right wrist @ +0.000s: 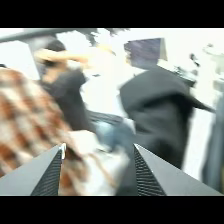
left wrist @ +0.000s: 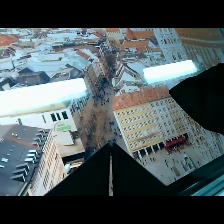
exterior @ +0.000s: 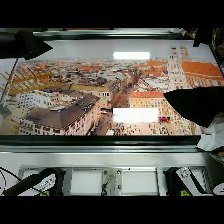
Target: Fold the clothes and pants, and hang the long-sleeved shirts on hangers.
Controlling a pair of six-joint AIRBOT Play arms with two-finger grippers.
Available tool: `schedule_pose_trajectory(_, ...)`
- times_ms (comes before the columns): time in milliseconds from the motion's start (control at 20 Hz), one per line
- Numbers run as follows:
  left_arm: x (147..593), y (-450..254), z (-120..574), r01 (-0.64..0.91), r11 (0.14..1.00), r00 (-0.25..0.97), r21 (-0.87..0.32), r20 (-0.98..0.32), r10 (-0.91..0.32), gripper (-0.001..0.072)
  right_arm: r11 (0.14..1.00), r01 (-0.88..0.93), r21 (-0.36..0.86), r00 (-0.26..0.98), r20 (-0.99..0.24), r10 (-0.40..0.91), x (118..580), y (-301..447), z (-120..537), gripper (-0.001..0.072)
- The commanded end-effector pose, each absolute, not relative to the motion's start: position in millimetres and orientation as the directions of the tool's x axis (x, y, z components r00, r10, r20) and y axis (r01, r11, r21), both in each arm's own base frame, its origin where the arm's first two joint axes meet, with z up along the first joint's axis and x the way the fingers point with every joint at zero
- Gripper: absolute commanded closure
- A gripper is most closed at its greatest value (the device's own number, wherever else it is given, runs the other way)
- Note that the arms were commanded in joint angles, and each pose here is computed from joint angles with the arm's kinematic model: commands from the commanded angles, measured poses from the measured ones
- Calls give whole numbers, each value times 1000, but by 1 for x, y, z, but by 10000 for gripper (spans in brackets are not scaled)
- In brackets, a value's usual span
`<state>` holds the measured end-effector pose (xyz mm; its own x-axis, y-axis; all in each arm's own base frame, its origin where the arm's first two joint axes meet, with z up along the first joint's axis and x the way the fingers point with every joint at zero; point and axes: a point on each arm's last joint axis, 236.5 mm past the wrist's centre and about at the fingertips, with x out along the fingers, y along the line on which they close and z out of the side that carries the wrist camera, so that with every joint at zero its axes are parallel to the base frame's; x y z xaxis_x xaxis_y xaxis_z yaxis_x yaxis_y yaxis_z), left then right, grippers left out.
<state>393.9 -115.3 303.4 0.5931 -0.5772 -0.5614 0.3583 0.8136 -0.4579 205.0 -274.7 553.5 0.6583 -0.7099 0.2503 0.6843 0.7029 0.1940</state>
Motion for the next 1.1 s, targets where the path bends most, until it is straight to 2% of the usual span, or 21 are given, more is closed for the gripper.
schedule_pose_trajectory(0,395,-116,282,336,810,558,-480,-591,-582,697,824,546,155,756,332,-564,221,-223,577,241)
schedule_pose_trajectory(100,397,-118,264,332,810,537,-484,-609,-584,697,882,460,102,828,310,-468,237,-200,572,242)
schedule_pose_trajectory(250,397,-130,252,360,807,566,-468,-578,-587,697,984,177,-26,967,190,-169,278,-138,541,255)
schedule_pose_trajectory(350,387,-143,242,366,799,570,-477,-564,-597,697,998,-29,-57,996,85,34,301,-91,513,277)
schedule_pose_trajectory(450,373,-158,225,371,789,558,-490,-561,-611,697,973,-230,-33,972,-49,228,317,-43,475,277)
schedule_pose_trajectory(600,351,-180,205,394,770,527,-502,-563,-637,697,894,-447,8,865,-249,435,337,27,406,277)
schedule_pose_trajectory(700,338,-193,199,417,756,514,-505,-555,-654,697,819,-570,63,732,-413,541,339,78,342,277)
schedule_pose_trajectory(800,326,-205,196,440,742,500,-505,-549,-670,697,727,-671,144,569,-528,630,332,133,279,277)
schedule_pose_trajectory(900,317,-215,196,467,726,477,-505,-548,-687,697,630,-743,226,414,-585,697,314,186,224,276)
schedule_pose_trajectory(1050,308,-228,196,494,707,450,-506,-547,-706,697,546,-782,300,278,-617,736,287,237,167,277)
